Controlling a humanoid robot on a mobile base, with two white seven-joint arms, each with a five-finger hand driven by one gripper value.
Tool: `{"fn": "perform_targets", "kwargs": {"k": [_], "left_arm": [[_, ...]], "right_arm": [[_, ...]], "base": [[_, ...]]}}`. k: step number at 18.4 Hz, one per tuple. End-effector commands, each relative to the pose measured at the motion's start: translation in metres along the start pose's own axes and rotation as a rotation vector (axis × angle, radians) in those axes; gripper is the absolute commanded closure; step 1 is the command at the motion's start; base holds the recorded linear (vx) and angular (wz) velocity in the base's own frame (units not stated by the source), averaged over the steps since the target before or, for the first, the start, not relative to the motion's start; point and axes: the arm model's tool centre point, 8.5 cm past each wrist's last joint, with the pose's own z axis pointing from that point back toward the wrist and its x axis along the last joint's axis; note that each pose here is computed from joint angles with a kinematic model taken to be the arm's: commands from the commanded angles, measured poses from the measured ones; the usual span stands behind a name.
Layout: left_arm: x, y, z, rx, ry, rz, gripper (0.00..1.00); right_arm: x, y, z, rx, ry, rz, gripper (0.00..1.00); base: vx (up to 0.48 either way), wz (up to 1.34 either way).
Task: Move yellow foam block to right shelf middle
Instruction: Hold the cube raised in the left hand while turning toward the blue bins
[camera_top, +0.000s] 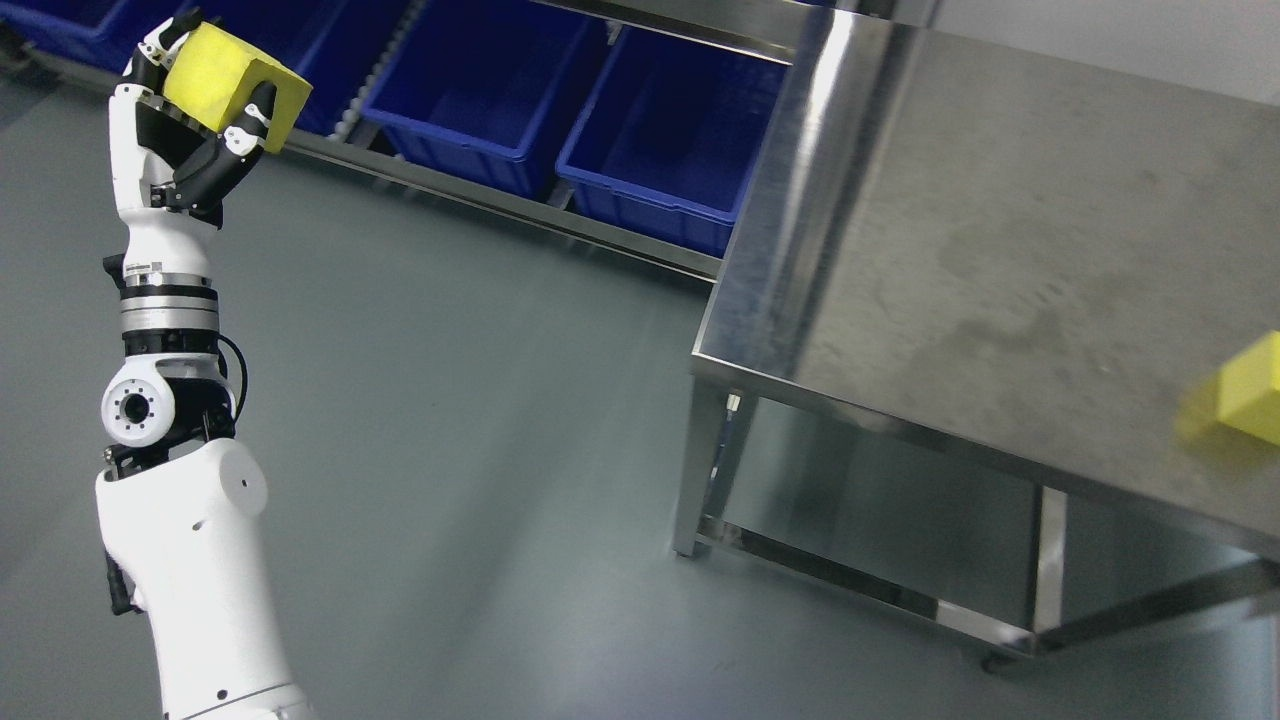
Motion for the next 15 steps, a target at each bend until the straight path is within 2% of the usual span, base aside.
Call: {"fn": "perform_targets", "kwargs": {"k": [1, 15], "left_arm": [[0.007, 0.0091, -0.0017, 0.007, -0.008, -0.017, 0.54], [0.006, 0.0084, -0.0037, 0.006, -0.001, -0.011, 0.53]], "right_arm": [[0.008, -0.0111, -0.0005, -0.016, -0.021, 0.002, 0.0], [0.0081, -0.0111, -0.0005, -0.016, -0.021, 0.002, 0.0]], "base": [[0.016, 0.9], [0.032, 0.93]]}}
